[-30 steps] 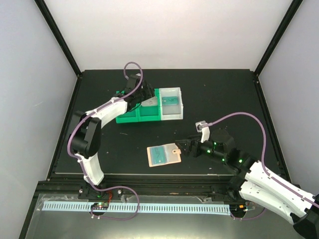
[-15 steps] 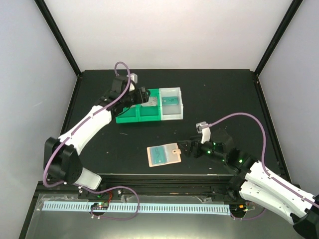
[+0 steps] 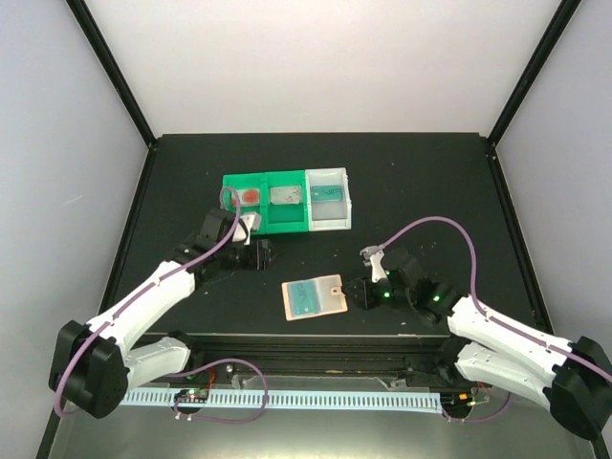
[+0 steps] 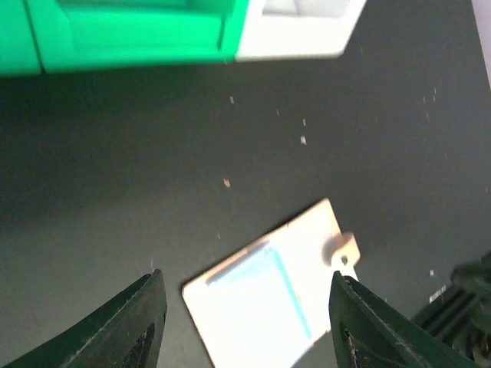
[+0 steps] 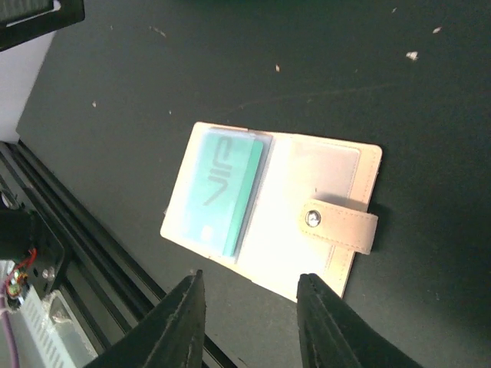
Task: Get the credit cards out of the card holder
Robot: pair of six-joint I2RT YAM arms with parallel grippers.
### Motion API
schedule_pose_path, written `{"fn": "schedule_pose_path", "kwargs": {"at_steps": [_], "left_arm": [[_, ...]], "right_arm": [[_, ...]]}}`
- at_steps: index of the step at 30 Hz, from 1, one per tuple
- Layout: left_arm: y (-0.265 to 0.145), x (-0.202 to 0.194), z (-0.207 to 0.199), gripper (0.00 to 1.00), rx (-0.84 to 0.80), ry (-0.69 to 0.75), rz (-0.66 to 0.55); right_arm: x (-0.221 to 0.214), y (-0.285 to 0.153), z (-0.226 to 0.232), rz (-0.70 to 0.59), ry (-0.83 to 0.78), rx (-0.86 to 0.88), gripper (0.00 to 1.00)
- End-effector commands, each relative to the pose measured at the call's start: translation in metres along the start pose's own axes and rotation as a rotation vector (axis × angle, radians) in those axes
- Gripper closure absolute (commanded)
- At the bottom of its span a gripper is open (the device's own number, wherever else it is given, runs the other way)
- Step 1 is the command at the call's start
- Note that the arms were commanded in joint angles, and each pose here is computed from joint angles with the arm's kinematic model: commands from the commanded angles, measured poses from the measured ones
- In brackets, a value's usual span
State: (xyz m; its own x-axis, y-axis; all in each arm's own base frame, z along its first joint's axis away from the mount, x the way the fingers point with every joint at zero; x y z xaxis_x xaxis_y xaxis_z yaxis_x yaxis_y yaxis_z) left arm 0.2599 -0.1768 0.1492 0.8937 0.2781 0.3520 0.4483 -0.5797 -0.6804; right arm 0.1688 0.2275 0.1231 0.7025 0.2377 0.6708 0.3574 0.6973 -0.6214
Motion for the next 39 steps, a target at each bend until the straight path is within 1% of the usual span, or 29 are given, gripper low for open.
{"fn": "schedule_pose_path", "kwargs": {"at_steps": [1,5,7,10,12,17,23,31,39], "left_arm": [[-0.004,-0.025,-0.017,0.4,-0.108,0.023,0.049],[0.001,-0.046,-0.012,0.39,-0.135,0.002,0.085],[0.003,-0.054,-0.012,0.4,-0.164,-0.005,0.098],[0.009,-0.062,0.0,0.39,-0.134,-0.02,0.108],[0.011,-0.068,0.002,0.4,-0.145,-0.031,0.127],[0.011,-0.074,0.007,0.39,-0.149,-0.044,0.114],[0.015,-0.078,0.013,0.37,-0.142,-0.062,0.122],[0.017,-0.081,0.013,0.37,-0.165,-0.068,0.126],[0.019,-0.082,0.013,0.37,-0.176,-0.066,0.13]], "right_arm": [[-0.006,0.015,0.007,0.024,0.047,0.07,0.69],[-0.012,0.029,0.012,0.066,0.125,0.126,0.75],[-0.014,0.035,0.012,0.074,0.149,0.133,0.75],[-0.02,0.045,0.012,0.091,0.182,0.135,0.76],[-0.027,0.053,0.015,0.116,0.201,0.143,0.76],[-0.037,0.072,0.029,0.166,0.195,0.169,0.75],[-0.036,0.09,0.037,0.189,0.205,0.184,0.76],[-0.036,0.105,0.039,0.211,0.211,0.176,0.76],[-0.038,0.114,0.033,0.228,0.2,0.119,0.77]]}}
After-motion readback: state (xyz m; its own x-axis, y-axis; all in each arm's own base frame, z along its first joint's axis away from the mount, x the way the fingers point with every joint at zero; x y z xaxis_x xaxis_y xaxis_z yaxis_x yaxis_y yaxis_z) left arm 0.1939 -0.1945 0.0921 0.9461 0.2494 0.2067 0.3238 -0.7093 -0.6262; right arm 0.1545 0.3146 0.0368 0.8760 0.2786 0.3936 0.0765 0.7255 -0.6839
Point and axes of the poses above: each gripper's point midway between its finger pads, its own y axis out along the fingers, its own z axis along the line the jaws close on, x = y × z, the point moved 1 cm from there along -y, back along the fingers, and after that the axes turned 13 degrees about -y, right-handed, at the moved point
